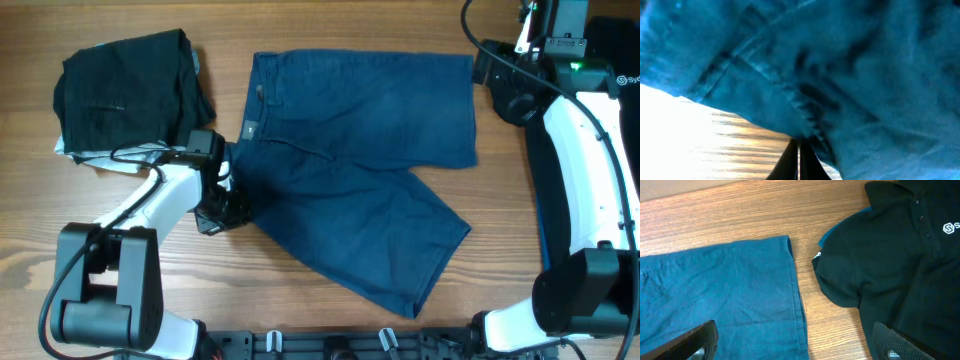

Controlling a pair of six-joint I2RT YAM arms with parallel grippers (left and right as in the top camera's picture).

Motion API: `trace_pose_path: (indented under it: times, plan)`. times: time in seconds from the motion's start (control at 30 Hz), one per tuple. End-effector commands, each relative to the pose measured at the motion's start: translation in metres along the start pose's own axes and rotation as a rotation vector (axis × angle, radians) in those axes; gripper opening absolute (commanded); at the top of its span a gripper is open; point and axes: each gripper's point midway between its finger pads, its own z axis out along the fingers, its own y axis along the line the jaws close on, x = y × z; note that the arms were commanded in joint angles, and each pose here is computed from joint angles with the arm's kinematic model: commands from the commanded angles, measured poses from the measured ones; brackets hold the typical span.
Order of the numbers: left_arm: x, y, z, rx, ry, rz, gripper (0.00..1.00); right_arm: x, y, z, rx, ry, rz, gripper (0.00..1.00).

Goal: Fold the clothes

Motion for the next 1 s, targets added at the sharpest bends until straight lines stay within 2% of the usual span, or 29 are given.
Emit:
trace_pose_path:
  times: [0.0,0.1,0.17,0.2,0.27,0.3,0.37,0.47,0.57,0.63,0.77,0.97]
  plan:
    - [0.001,0.001,-0.011,-0.034,-0.011,0.007,0.04,0.002,0.001,0.004,0.005,0.009,-0.003,1.00]
    - [-0.024,0.006,-0.048,-0.101,-0.176,0.036,0.04,0.002,0.001,0.004,0.005,0.009,-0.003,0.99]
    - [-0.036,0.013,-0.066,-0.155,-0.280,0.040,0.11,0.002,0.001,0.004,0.005,0.009,-0.003,1.00]
    - [-0.041,0.012,-0.073,-0.161,-0.317,0.089,0.21,0.002,0.001,0.004,0.005,0.009,-0.003,1.00]
    - [-0.050,0.012,-0.077,-0.166,-0.347,0.189,0.57,0.002,0.001,0.004,0.005,0.009,-0.003,1.00]
    - [-0.057,0.014,-0.076,-0.174,-0.355,0.230,0.66,0.002,0.001,0.004,0.005,0.009,-0.003,1.00]
    - [-0.064,0.018,-0.072,-0.182,-0.357,0.259,0.74,0.002,0.001,0.004,0.005,0.009,-0.003,1.00]
    - [-0.075,0.030,-0.065,-0.197,-0.344,0.296,0.78,0.002,0.001,0.004,0.005,0.009,-0.003,1.00]
    - [-0.081,0.024,-0.058,-0.089,-0.332,0.345,0.78,0.002,0.001,0.004,0.005,0.009,-0.003,1.00]
    - [-0.081,0.016,-0.056,-0.014,-0.322,0.425,0.74,0.002,0.001,0.004,0.005,0.009,-0.003,1.00]
    - [-0.078,0.005,-0.058,0.089,-0.324,0.549,0.74,0.002,0.001,0.004,0.005,0.009,-0.003,1.00]
    - [-0.074,0.002,-0.053,0.123,-0.303,0.592,0.70,0.002,0.001,0.004,0.005,0.009,-0.003,1.00]
